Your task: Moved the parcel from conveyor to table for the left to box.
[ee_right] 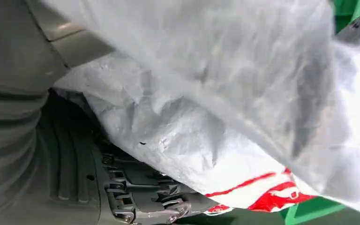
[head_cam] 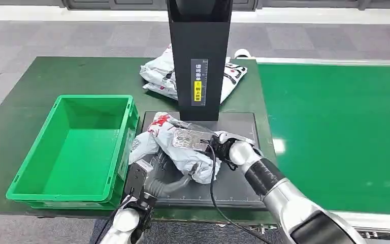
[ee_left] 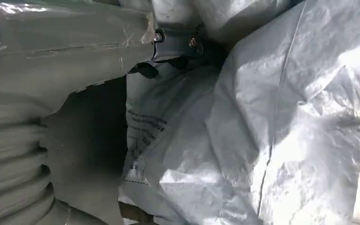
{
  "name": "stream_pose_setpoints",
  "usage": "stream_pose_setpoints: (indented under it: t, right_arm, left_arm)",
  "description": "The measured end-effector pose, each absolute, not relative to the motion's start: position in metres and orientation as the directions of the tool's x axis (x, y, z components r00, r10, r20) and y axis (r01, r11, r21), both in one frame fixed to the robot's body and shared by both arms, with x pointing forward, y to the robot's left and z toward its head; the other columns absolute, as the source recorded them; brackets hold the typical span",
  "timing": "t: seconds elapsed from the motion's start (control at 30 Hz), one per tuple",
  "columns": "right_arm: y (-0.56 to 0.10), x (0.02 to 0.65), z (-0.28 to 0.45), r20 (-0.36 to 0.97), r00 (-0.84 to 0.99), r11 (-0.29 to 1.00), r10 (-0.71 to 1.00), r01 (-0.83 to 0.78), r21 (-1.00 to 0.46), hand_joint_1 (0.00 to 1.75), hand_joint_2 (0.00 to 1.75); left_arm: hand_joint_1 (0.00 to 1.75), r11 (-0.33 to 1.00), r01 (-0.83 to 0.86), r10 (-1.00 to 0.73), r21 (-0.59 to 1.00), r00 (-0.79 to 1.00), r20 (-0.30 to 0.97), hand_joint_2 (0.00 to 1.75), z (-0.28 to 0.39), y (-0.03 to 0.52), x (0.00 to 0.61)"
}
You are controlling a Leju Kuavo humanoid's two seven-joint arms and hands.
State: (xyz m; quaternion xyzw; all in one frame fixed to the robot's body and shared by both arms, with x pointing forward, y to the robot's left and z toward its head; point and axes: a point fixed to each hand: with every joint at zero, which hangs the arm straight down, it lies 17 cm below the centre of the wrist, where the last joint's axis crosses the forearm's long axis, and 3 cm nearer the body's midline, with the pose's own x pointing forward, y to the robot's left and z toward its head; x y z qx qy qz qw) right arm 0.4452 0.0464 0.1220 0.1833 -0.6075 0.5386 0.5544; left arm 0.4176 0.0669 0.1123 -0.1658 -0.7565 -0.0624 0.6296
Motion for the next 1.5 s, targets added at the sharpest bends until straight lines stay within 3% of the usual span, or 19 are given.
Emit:
stream_pose_setpoints:
  t: [0.3,0.6,0.8,0.83,0.87,0.9,1.13,1.5]
  right_arm:
    - [0.042,0.444,0.132,0.875,-0.344,0.377,0.341,-0.802,-0.463,0.00,1.75]
    - [-0.005,0.435,0.246,0.887,-0.461,0.749,0.034,-0.576,-0.328,0.00,1.75]
    - [-0.082,0.399,0.273,0.840,-0.540,0.909,0.044,-0.327,-0.257,0.00,1.75]
    - [-0.093,0.394,0.274,0.838,-0.542,0.922,0.056,-0.294,-0.252,0.00,1.75]
    - [-0.103,0.391,0.274,0.838,-0.542,0.931,0.069,-0.267,-0.249,0.00,1.75]
    - [-0.112,0.388,0.273,0.839,-0.538,0.938,0.083,-0.241,-0.248,0.00,1.75]
    - [-0.148,0.377,0.262,0.839,-0.502,0.944,0.213,-0.117,-0.309,0.00,1.75]
    - [-0.153,0.373,0.274,0.818,-0.510,0.934,0.264,-0.077,-0.349,0.00,1.75]
  left_arm:
    - [0.00,0.939,0.324,0.170,-0.114,-0.152,0.974,1.75,0.112,0.068,0.418]
    - [0.00,0.967,0.238,0.131,-0.091,-0.157,0.979,1.75,0.101,0.094,0.400]
    - [0.02,0.973,0.224,0.101,-0.062,-0.167,0.981,1.75,0.105,0.098,0.400]
    - [0.19,0.973,0.222,0.100,-0.061,-0.167,0.981,1.75,0.105,0.098,0.400]
    - [1.61,0.974,0.220,0.099,-0.061,-0.167,0.981,1.75,0.106,0.098,0.401]
    - [1.75,0.973,0.222,0.099,-0.060,-0.167,0.981,1.75,0.106,0.097,0.401]
    - [1.75,0.970,0.233,0.104,-0.064,-0.165,0.981,1.75,0.108,0.092,0.400]
    - [1.75,0.968,0.240,0.111,-0.069,-0.166,0.980,1.75,0.110,0.088,0.404]
